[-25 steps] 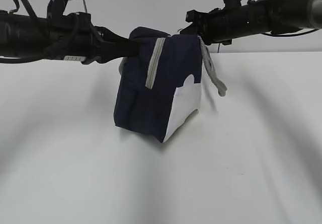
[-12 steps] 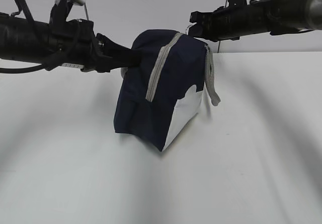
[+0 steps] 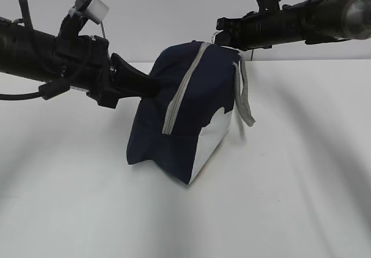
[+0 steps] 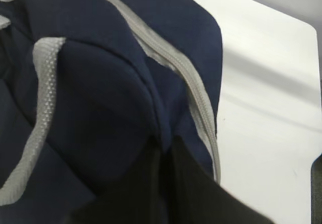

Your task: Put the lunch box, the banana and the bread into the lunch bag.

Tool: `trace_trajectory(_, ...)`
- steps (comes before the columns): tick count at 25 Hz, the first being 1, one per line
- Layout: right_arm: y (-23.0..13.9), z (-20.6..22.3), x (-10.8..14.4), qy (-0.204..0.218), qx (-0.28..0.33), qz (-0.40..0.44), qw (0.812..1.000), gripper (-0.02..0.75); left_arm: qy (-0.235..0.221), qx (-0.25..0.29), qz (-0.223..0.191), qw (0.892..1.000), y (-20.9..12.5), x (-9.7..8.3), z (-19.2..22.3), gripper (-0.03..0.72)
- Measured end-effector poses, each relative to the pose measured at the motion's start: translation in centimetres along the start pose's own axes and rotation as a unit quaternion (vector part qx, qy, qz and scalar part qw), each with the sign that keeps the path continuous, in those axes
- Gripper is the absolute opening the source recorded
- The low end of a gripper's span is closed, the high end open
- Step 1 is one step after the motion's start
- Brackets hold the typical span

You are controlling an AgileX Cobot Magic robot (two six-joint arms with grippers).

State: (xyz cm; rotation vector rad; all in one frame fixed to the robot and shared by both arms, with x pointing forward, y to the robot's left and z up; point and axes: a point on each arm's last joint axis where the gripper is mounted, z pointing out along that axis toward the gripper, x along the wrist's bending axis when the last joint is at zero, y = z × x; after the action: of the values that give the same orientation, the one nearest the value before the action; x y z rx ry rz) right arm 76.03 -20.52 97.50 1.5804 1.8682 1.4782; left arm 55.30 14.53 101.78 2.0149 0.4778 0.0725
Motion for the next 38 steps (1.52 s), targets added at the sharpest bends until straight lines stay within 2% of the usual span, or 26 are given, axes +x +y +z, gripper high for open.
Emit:
trace_trajectory(8, -0.1, 0.0, 0.1, 0.005, 0.003, -0.001, 1.0, -0.016, -0.007, 0.038, 0.001, 0.999, -0.6, -0.2, -0.1, 0.001)
trace_trajectory(21, -0.5, 0.6, -0.1, 0.017, 0.013, -0.006, 1.0, -0.016, -0.016, 0.054, 0.008, 0.998, -0.9, -0.3, -0.1, 0.001)
trace_trajectory(23, 0.2, 0.4, 0.3, 0.03, 0.008, -0.015, 0.999, -0.016, -0.015, 0.052, -0.005, 0.999, -0.9, -0.3, -0.1, 0.001)
trace_trajectory(27, 1.4, 0.1, 1.0, 0.053, 0.0, -0.032, 0.998, -0.016, 0.002, 0.03, -0.073, 0.997, -0.5, -0.1, -0.1, 0.032)
trace_trajectory(30, 1.5, 0.0, 1.1, 0.058, 0.001, -0.035, 0.998, -0.016, 0.017, 0.017, -0.111, 0.994, -0.3, 0.2, -0.1, 0.134)
trace_trajectory(34, 1.5, 0.0, 1.2, 0.062, 0.004, -0.038, 0.997, -0.016, 0.023, 0.009, -0.14, 0.99, -0.1, 0.4, -0.1, 0.398)
trace_trajectory(35, 1.5, 0.0, 1.3, 0.064, 0.005, -0.038, 0.997, -0.016, 0.024, 0.008, -0.142, 0.99, 0.0, 0.4, -0.1, 0.445)
trace_trajectory(36, 1.5, 0.0, 1.3, 0.065, 0.005, -0.038, 0.997, -0.016, 0.024, 0.006, -0.142, 0.99, 0.1, 0.4, -0.2, 0.486)
trace_trajectory(38, 1.5, 0.0, 1.3, 0.066, 0.006, -0.038, 0.997, -0.016, 0.03, -0.005, -0.146, 0.989, 0.5, 0.4, -0.4, 0.524)
